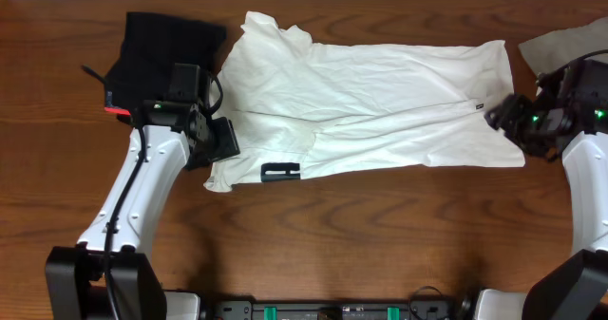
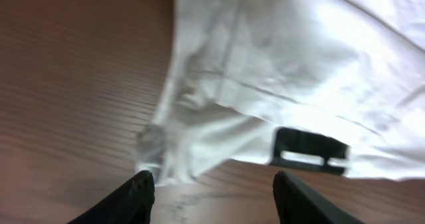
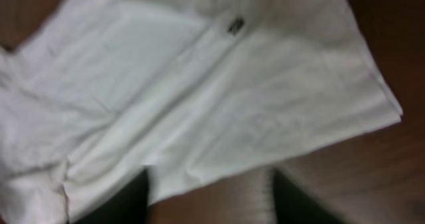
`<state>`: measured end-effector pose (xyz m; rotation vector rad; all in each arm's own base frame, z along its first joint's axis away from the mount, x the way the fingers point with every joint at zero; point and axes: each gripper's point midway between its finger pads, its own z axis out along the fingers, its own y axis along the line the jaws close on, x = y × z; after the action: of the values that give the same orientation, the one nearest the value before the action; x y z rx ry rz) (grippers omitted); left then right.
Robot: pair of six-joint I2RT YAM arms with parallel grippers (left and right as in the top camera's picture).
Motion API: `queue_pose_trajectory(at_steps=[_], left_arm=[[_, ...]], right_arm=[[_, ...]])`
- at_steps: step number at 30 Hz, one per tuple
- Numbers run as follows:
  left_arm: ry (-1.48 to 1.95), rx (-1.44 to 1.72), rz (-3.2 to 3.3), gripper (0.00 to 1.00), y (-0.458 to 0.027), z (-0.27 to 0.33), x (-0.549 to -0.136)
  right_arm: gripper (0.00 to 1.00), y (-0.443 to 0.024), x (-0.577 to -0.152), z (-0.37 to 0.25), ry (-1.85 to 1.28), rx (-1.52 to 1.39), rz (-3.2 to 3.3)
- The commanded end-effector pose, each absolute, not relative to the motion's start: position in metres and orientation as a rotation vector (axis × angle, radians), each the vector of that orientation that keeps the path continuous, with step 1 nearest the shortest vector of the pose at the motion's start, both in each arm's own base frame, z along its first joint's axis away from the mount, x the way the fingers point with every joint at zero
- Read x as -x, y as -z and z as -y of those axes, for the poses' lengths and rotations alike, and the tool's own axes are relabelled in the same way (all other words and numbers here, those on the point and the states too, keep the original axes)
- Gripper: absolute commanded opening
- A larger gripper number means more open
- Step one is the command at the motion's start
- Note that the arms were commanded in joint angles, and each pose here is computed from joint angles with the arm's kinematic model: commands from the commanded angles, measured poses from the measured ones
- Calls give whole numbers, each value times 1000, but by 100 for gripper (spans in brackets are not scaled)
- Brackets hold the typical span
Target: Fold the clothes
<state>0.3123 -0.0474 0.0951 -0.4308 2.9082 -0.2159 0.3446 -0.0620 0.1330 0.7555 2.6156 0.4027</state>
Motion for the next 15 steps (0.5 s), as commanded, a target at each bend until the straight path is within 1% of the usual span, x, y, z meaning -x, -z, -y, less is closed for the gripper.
queue_pose_trajectory(at_steps=[1,4,7,15], left_arm=[[326,439,-2938,60,-82,59,-301],[328,439,-2936,59,-69,59,-301],[320,446,-2961,59,-60,59,-297],[314,452,-2983,59,-49,58,-291]], right_arm=[[1,-116,-335,64,-320,-626,-2720],[1,-95,-329,75,-217,-616,-2775],[1,-72,-328,78,-193,-627,-2797],[1,-9,-321,97,-29,-655,-2823]])
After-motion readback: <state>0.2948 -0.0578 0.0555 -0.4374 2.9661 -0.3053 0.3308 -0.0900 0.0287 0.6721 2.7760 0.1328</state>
